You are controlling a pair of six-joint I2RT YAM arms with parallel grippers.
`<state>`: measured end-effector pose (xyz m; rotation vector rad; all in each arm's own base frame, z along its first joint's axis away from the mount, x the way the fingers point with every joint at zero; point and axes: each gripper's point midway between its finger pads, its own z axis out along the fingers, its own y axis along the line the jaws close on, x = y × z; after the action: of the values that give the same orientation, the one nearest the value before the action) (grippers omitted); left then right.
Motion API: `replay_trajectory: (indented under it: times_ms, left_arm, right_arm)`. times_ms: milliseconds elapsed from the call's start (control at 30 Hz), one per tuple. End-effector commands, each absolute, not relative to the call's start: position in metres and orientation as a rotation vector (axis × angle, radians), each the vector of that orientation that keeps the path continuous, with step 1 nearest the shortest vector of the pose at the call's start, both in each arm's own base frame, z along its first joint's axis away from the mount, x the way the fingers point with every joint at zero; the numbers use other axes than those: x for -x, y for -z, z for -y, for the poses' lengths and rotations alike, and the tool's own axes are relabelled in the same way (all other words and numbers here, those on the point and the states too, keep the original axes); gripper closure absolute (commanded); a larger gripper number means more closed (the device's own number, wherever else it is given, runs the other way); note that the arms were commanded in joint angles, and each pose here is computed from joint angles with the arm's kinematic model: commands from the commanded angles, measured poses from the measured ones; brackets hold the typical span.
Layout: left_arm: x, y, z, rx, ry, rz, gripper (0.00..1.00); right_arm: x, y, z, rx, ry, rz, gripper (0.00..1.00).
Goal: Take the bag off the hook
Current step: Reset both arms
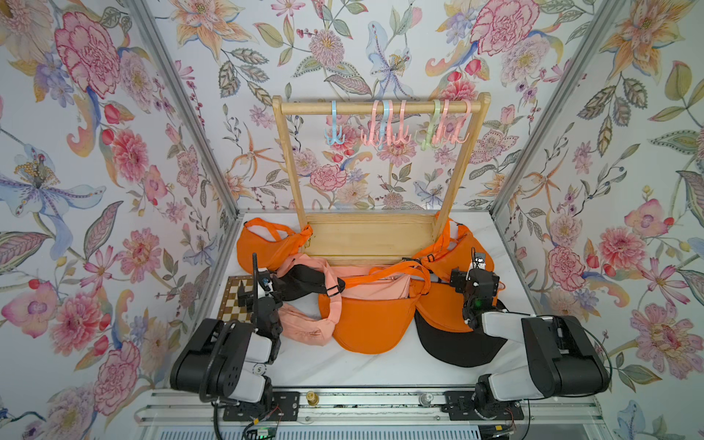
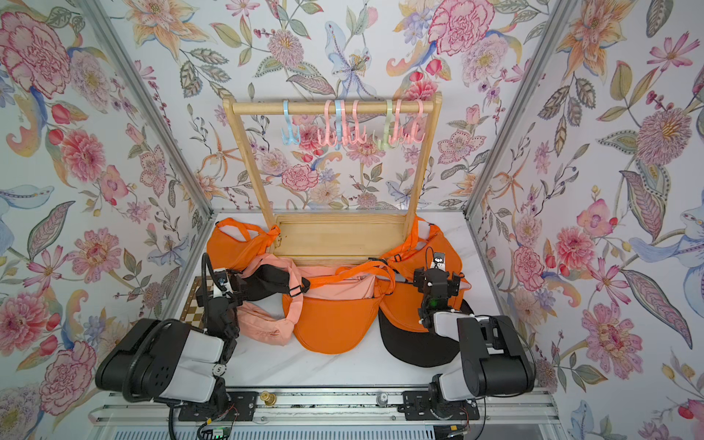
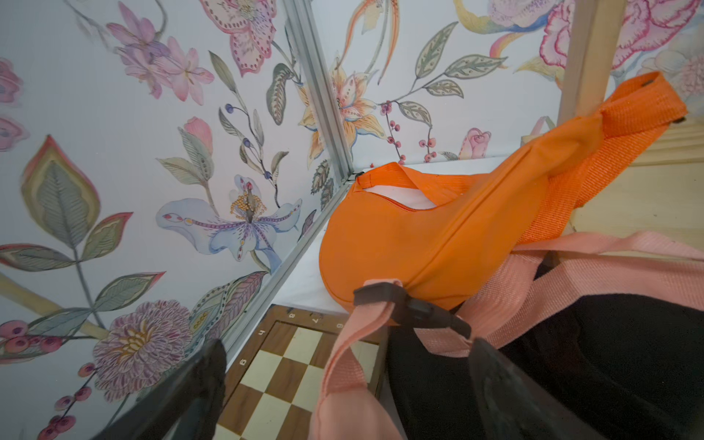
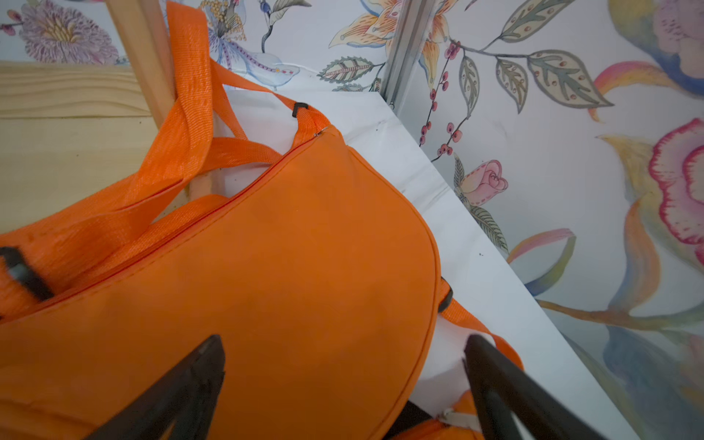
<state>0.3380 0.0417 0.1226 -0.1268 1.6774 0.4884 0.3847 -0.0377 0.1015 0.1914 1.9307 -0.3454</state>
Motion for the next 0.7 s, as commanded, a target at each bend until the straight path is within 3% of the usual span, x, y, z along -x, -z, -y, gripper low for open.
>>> replay_trajectory:
  times_ms: [0,167,333,667]
  left_arm:
    - [-0.344,-0.148,-0.034,0.126,-0.415,-1.538,0.0]
    - [-0.326,-0.155,-0.038,0.141,-0.372,-1.481,0.0]
    - [-0.365,-0.138,-0.04,0.13,-0.37,-1.623,0.0]
    - [-0.362,-0.142,-0.041,0.143,-0.379,-1.597,0.0]
  right_arm:
    - [-0.388,-0.115,0.024,-0.147,0.224,-1.825,0.01]
    - [-0.373,-0.11,0.012,-0.074,0.114,-1.764,0.01]
    - [-0.384,-0.107,0.007,-0.033,0.057,-1.796,0.01]
    - [-0.389,-0.104,-0.002,0.022,0.041,-1.818,0.01]
